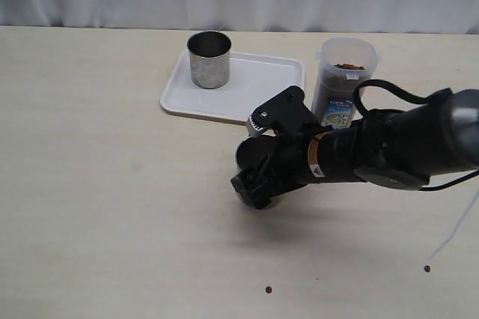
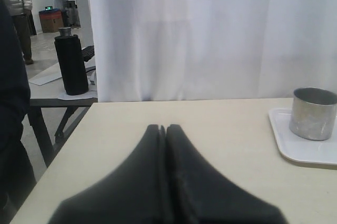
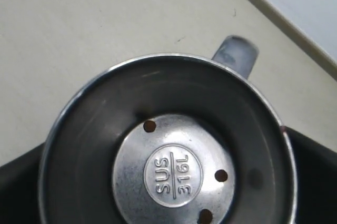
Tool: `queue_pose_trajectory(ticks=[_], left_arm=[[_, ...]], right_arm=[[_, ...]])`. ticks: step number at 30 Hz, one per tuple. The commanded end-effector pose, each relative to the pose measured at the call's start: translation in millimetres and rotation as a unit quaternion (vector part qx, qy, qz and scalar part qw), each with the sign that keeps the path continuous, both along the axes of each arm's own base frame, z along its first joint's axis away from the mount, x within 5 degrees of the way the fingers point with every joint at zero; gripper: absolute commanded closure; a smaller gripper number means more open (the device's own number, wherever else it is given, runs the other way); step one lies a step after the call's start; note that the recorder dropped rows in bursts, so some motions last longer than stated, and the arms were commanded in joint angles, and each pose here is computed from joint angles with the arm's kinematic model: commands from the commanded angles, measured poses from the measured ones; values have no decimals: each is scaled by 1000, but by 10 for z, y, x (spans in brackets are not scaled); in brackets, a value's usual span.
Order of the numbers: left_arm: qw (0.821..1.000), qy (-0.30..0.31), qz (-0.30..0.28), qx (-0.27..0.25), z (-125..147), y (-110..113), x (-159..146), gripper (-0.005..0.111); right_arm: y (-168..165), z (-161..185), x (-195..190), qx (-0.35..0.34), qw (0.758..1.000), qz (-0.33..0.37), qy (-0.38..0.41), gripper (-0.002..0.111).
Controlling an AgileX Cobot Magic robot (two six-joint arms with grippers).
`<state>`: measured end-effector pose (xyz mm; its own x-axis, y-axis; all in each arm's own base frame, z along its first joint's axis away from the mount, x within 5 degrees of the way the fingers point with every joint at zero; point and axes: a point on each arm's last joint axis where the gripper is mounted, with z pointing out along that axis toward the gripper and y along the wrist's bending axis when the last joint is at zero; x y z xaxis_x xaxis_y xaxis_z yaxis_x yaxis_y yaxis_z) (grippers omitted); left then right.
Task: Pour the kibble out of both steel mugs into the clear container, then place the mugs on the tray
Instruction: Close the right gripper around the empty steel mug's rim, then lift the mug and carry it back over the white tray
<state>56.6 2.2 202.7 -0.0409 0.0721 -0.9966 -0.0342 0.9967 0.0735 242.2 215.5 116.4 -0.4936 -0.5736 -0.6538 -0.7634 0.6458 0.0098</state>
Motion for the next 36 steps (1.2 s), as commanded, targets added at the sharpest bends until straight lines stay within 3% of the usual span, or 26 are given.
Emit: queue_pose_trajectory(ticks=[1,3,7,18,29,36], left_arm=[[1000,-2,-2,-2,-5,-3,-2,107],[1000,-2,-2,-2,-5,-3,-2,107],[1000,-2,-2,-2,-5,-3,-2,107],[1000,-2,-2,-2,-5,-3,-2,107],[1000,-2,-2,-2,-5,-3,-2,107],[1000,-2,-2,-2,-5,-3,-2,107]], right_arm=[[10,1,7,3,1000,-5,3,29],[10,1,7,7,1000,-12,7,49],[12,41,3,-5,1000,18,-14,103],[151,413,24,77,993,49,-69,104],[471,1034,551,91,982,19,-162,104],[744,891,932,76,983,5,-167,104]])
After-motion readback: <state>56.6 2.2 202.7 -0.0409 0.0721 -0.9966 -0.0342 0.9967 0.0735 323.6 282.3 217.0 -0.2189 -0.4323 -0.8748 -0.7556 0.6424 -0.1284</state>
